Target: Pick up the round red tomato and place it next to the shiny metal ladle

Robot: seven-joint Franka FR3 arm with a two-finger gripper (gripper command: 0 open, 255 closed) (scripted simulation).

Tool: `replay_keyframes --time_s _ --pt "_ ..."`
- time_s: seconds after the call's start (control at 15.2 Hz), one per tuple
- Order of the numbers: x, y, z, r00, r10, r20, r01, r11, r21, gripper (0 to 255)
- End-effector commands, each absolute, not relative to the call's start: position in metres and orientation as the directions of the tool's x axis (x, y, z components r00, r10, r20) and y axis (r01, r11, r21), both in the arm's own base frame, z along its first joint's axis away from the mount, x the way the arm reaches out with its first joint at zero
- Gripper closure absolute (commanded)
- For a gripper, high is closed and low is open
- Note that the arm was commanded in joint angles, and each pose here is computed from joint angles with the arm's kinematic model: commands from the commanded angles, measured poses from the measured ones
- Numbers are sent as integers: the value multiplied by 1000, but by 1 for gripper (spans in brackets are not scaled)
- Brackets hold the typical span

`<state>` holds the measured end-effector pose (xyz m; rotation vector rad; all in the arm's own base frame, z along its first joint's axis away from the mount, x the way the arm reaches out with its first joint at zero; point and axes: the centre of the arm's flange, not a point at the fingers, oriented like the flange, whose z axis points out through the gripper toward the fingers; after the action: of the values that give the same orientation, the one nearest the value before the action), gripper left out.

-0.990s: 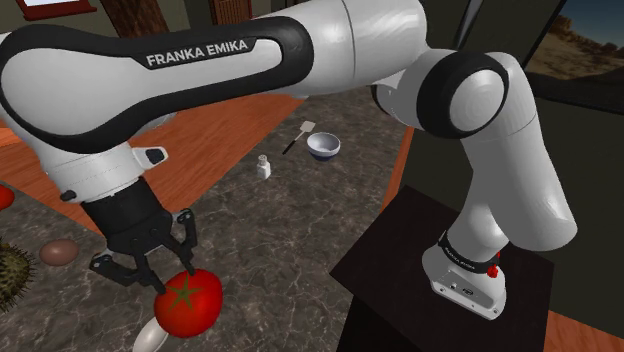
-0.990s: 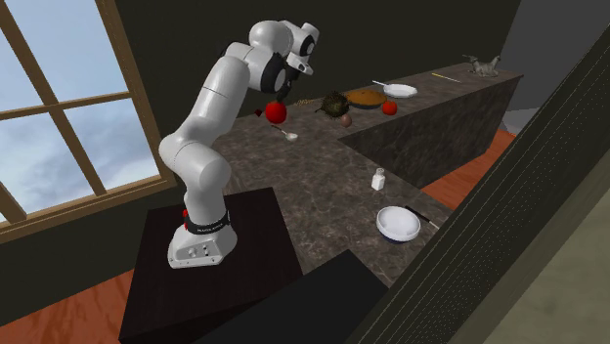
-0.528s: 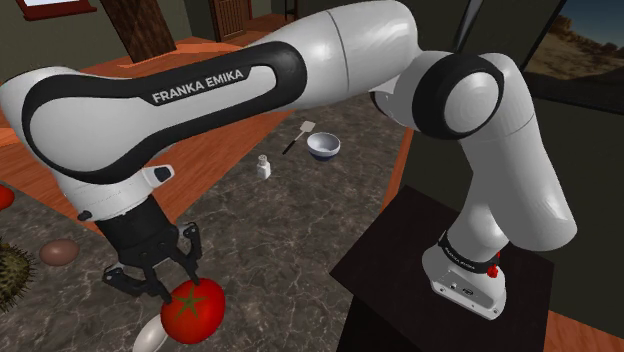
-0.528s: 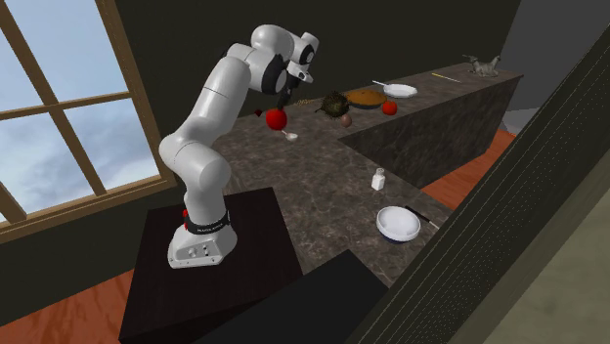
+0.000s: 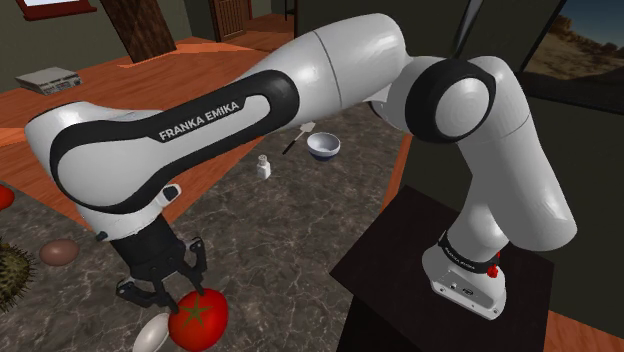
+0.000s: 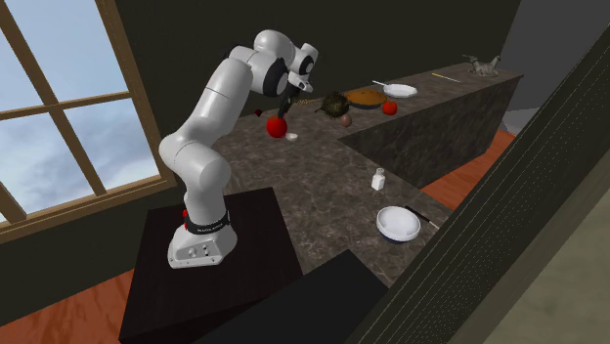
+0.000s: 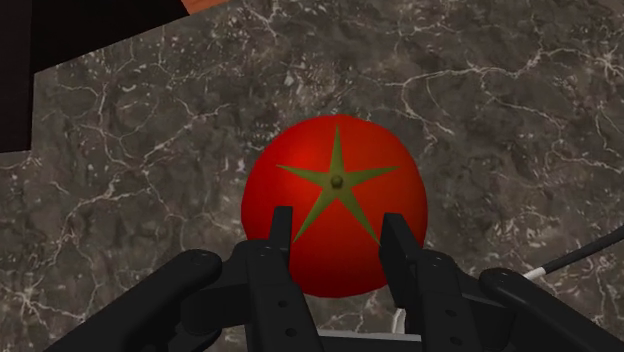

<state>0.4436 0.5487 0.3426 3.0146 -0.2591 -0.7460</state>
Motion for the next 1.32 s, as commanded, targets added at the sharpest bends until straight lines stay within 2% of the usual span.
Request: replay_keyframes --time_s 0.0,0.86,1.25 --pt "443 548 333 872 -167 -461 -155 -986 64 255" --pt "443 548 264 872 -167 -461 -155 -986 64 255" --pt "443 548 261 872 -167 -461 -155 -986 64 255"
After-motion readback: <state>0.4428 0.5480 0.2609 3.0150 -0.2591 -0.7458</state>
